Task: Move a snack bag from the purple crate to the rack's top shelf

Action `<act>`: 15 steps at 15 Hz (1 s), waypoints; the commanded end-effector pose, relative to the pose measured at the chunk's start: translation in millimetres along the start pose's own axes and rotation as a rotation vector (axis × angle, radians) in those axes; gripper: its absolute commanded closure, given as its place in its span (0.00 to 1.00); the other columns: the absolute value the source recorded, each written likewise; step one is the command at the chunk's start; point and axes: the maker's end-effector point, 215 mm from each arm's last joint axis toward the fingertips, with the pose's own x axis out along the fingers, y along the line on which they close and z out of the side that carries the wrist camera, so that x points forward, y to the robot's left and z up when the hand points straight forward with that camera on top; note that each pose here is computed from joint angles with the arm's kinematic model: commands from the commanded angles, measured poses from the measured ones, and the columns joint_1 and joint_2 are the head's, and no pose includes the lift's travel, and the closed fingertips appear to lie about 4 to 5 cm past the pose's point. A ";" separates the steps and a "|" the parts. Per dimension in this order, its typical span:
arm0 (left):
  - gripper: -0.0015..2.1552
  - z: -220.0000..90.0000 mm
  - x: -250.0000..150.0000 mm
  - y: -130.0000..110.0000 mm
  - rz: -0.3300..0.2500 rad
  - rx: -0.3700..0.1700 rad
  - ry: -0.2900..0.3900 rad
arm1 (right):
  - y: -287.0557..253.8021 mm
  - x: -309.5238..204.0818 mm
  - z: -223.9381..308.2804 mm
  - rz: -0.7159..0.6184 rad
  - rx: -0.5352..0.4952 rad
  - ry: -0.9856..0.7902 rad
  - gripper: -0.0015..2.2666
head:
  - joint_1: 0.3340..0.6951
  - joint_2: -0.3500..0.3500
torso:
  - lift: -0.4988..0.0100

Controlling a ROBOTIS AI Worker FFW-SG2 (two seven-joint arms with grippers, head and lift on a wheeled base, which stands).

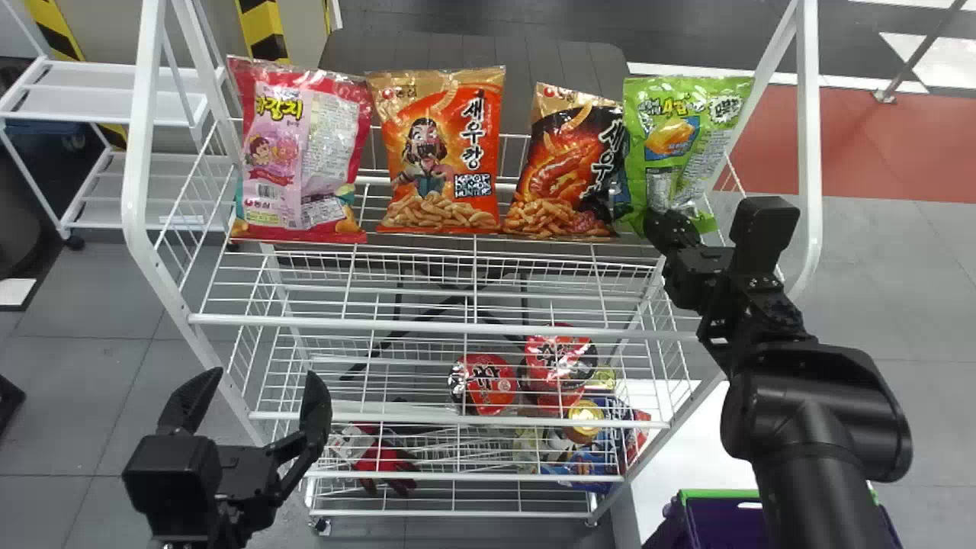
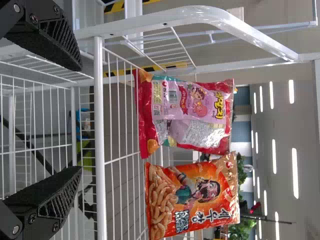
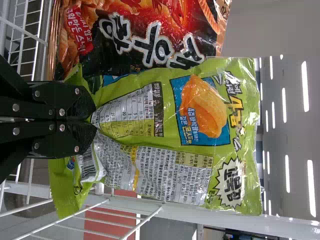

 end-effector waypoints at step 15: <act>0.05 -2.2 -1.3 -5.2 -0.007 0.001 0.005 | -7.8 -12.3 3.7 -0.020 -0.048 -0.060 0.09 | 1.00 0.35 | 0.98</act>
